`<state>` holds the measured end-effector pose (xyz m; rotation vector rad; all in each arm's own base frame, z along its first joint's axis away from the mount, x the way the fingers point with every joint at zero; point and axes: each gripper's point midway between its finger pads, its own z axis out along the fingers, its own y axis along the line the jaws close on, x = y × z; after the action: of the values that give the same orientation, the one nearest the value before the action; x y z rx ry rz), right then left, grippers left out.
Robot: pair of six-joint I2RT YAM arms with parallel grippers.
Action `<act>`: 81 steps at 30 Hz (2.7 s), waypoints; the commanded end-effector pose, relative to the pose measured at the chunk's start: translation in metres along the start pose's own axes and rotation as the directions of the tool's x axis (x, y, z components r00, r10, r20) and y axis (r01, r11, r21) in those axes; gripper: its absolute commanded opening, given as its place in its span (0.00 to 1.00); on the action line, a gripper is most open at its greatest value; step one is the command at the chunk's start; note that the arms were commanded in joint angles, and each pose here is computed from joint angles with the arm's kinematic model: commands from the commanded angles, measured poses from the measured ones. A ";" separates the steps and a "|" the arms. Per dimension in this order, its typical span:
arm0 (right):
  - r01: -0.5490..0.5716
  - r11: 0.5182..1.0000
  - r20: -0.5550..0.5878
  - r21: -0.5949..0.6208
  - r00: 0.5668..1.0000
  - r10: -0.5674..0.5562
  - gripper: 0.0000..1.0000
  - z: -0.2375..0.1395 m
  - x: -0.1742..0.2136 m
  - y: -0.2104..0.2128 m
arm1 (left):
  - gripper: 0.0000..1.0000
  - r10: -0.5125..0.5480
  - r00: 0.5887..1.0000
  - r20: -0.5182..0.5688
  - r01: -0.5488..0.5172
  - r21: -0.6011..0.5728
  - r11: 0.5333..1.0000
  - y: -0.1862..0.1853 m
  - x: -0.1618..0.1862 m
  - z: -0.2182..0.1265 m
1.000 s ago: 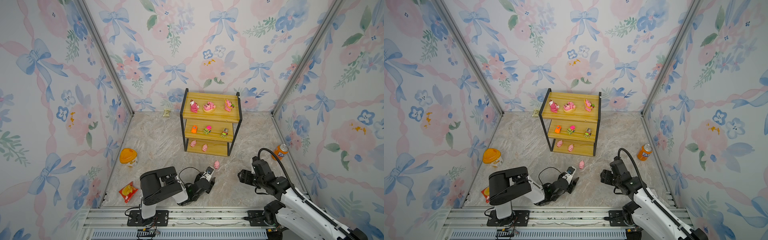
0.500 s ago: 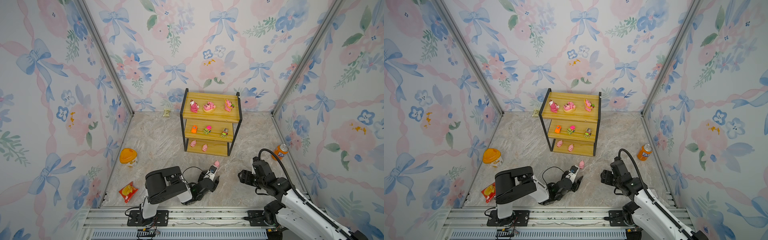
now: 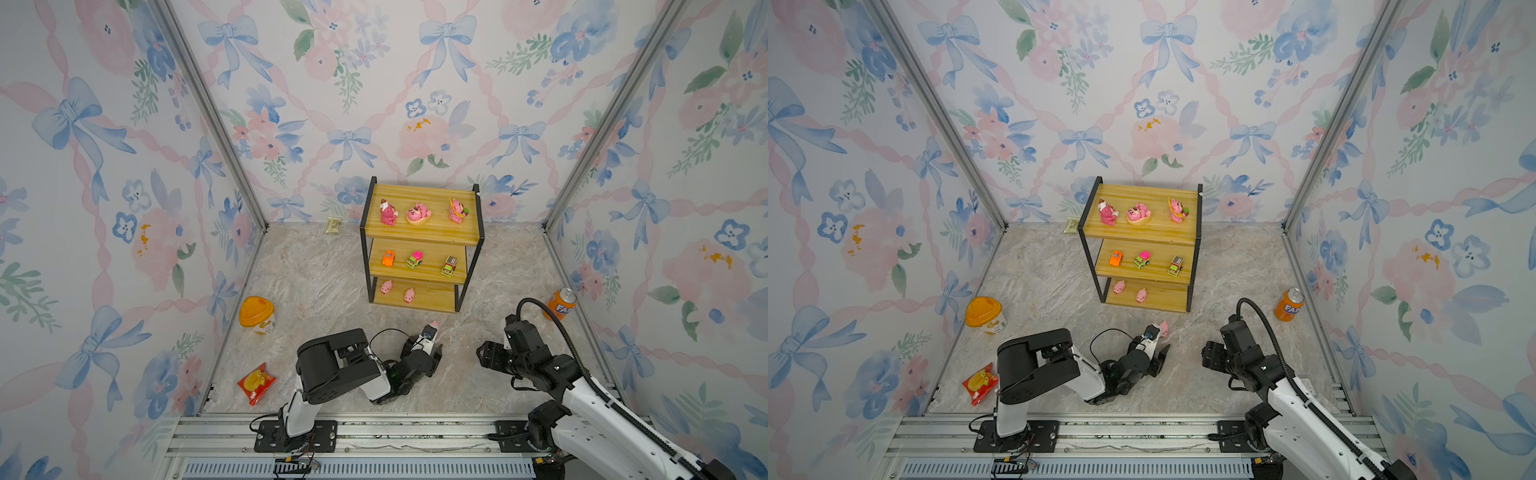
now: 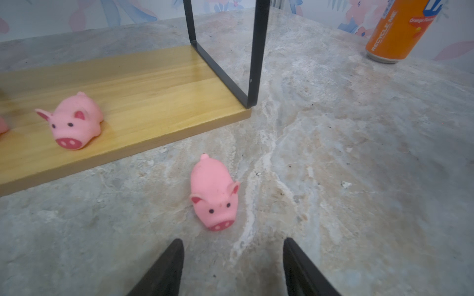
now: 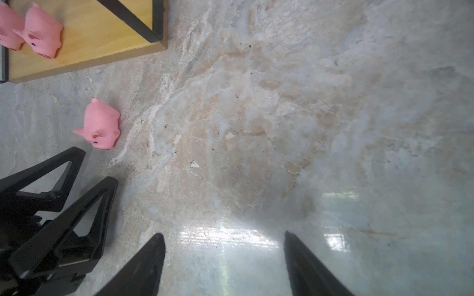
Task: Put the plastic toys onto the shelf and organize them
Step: 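Withdraw the left gripper and lower it around the last floor pig, then close the left gripper on the last pink pig and lift it, then carry the pink pig with the left gripper onto the bottom shelf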
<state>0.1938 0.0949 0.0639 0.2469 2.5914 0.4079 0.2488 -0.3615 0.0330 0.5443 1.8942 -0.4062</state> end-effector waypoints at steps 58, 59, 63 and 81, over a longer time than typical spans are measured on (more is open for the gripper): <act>-0.011 0.999 0.006 0.042 1.000 0.011 0.76 -0.003 0.002 -0.012 | 0.34 -0.050 0.992 0.117 0.054 -0.028 0.998 0.020 -0.062 0.064; -0.012 0.999 0.006 0.042 1.000 0.011 0.76 -0.004 0.003 -0.012 | 0.34 -0.054 0.991 0.119 0.058 -0.032 0.998 0.021 -0.062 0.066; -0.014 0.999 0.005 0.045 1.000 0.014 0.76 -0.004 0.003 -0.014 | 0.34 -0.068 0.990 0.124 0.073 -0.039 0.997 0.021 -0.063 0.072; -0.015 0.999 0.008 0.042 1.000 0.014 0.76 -0.004 0.003 -0.015 | 0.36 -0.096 0.986 0.134 0.105 -0.066 0.992 0.029 -0.063 0.087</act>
<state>0.1933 0.0892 0.0685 0.2659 2.5678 0.3997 0.3477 -0.3933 0.0657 0.3754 1.7998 -0.4344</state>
